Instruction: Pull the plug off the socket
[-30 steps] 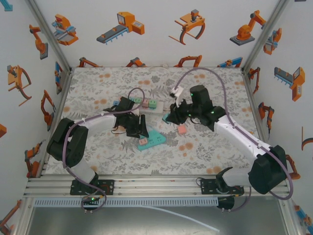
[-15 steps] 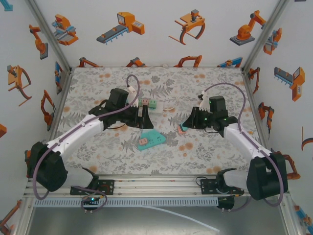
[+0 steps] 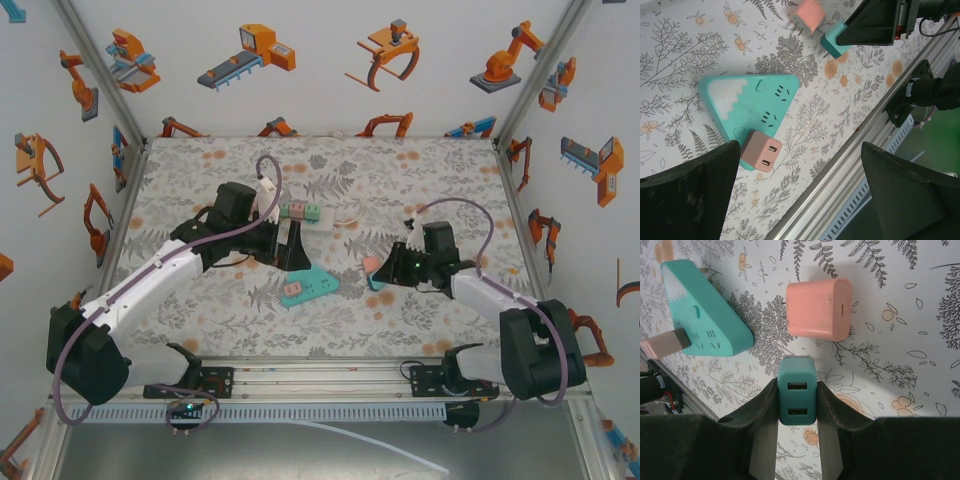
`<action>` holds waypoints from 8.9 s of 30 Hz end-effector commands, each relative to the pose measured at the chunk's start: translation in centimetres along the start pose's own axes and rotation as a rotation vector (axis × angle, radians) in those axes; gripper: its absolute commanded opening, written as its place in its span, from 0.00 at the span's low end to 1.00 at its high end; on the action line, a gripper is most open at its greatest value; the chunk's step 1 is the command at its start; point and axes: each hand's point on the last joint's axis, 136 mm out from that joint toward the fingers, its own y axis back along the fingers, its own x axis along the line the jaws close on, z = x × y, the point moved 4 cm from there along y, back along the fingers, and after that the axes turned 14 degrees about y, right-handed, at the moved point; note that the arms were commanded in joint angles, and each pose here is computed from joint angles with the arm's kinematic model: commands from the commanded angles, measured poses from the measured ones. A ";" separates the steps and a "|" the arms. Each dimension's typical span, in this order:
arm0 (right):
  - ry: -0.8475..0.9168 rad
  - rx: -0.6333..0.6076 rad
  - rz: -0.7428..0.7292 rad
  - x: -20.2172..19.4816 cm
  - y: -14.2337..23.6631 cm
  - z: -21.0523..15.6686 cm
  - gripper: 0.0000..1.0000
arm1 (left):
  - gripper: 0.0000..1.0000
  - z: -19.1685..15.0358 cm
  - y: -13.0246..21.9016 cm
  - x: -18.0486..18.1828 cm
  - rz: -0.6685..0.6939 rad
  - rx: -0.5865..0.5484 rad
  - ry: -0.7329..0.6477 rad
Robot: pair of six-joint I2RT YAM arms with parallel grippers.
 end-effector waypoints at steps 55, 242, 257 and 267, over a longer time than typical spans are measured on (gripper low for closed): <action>1.819 -0.016 0.685 25.2 -6.7 -1.5 0.46 | 0.97 1.0 6.5 10.4 0.310 -0.335 0.442; 0.249 -0.345 -0.236 3.2 14.9 10.4 0.71 | 0.84 1.8 -14.5 9.0 0.240 0.407 -0.660; 0.871 -0.422 -0.071 7.8 13.3 13.7 0.69 | 0.97 7.8 -6.8 2.4 0.223 0.034 -0.619; 1.470 -0.245 0.190 13.3 5.7 12.2 0.69 | 0.96 11.6 2.0 5.4 0.256 -0.322 -0.054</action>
